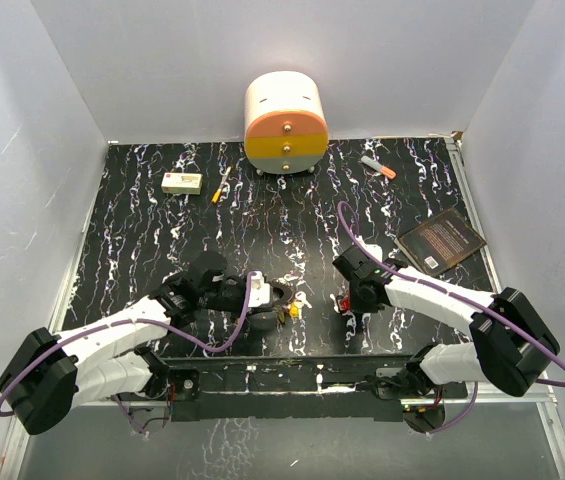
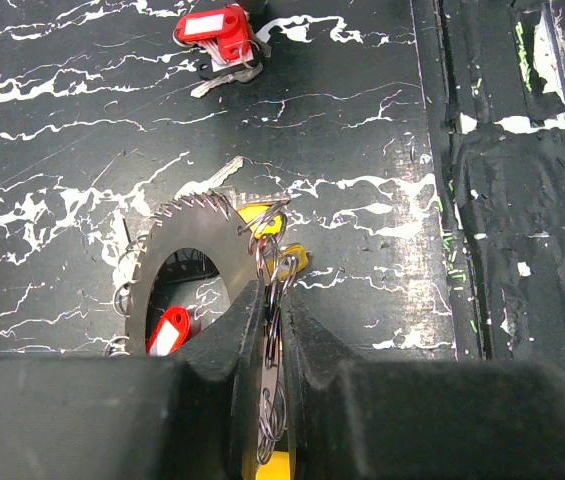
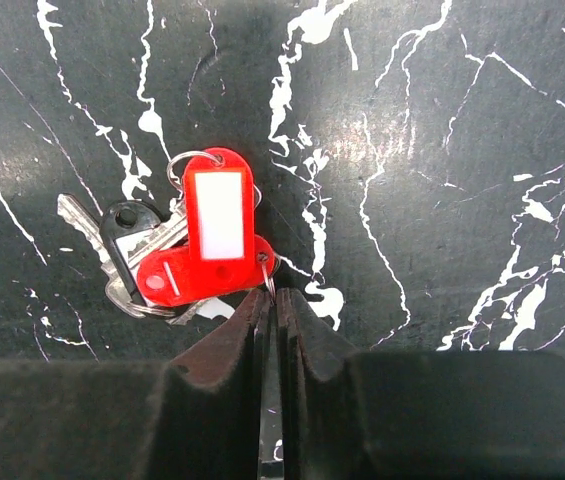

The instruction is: Put the keys on the keyring

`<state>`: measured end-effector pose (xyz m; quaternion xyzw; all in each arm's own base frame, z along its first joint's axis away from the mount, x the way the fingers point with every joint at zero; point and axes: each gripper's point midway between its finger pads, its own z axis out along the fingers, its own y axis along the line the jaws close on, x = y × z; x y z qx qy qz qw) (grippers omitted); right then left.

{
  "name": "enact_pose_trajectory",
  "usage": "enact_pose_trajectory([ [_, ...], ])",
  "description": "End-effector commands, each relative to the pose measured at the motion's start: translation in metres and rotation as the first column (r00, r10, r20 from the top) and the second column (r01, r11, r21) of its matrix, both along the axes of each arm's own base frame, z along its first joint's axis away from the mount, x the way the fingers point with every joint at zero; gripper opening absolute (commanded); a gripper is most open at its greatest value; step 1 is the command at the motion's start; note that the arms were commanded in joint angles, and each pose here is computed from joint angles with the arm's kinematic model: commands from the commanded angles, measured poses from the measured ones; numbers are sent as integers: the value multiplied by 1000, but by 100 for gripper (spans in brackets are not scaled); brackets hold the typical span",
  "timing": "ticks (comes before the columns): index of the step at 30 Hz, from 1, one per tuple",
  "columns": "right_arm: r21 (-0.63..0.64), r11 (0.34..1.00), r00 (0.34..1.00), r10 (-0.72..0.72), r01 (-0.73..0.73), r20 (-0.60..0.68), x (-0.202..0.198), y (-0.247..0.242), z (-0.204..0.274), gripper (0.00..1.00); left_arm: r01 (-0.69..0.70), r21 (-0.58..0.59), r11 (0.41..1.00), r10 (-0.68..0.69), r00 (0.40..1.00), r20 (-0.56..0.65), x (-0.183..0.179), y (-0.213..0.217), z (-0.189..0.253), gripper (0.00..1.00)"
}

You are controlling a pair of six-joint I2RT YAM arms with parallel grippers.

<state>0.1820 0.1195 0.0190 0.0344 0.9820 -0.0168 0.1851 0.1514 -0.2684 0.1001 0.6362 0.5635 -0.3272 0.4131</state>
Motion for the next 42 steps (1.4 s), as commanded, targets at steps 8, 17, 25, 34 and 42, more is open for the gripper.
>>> enact_pose_trajectory([
  [8,20,1000,995,21,-23,101,17,3,24,8,10,-52,999,-8,999,31,2,-5,19,0],
  [17,349,869,916,239,-350,322,9,65,103,8,14,-52,999,-11,998,60,7,-7,21,0],
  [25,445,730,843,353,-520,405,-13,96,131,8,-38,-67,997,42,997,59,15,-8,28,0],
  [34,528,570,775,420,-630,472,-30,142,159,8,-107,-109,988,117,990,83,32,-13,47,0],
  [42,548,485,731,471,-682,493,-48,191,156,8,-110,-119,987,120,989,85,33,-14,51,0],
])
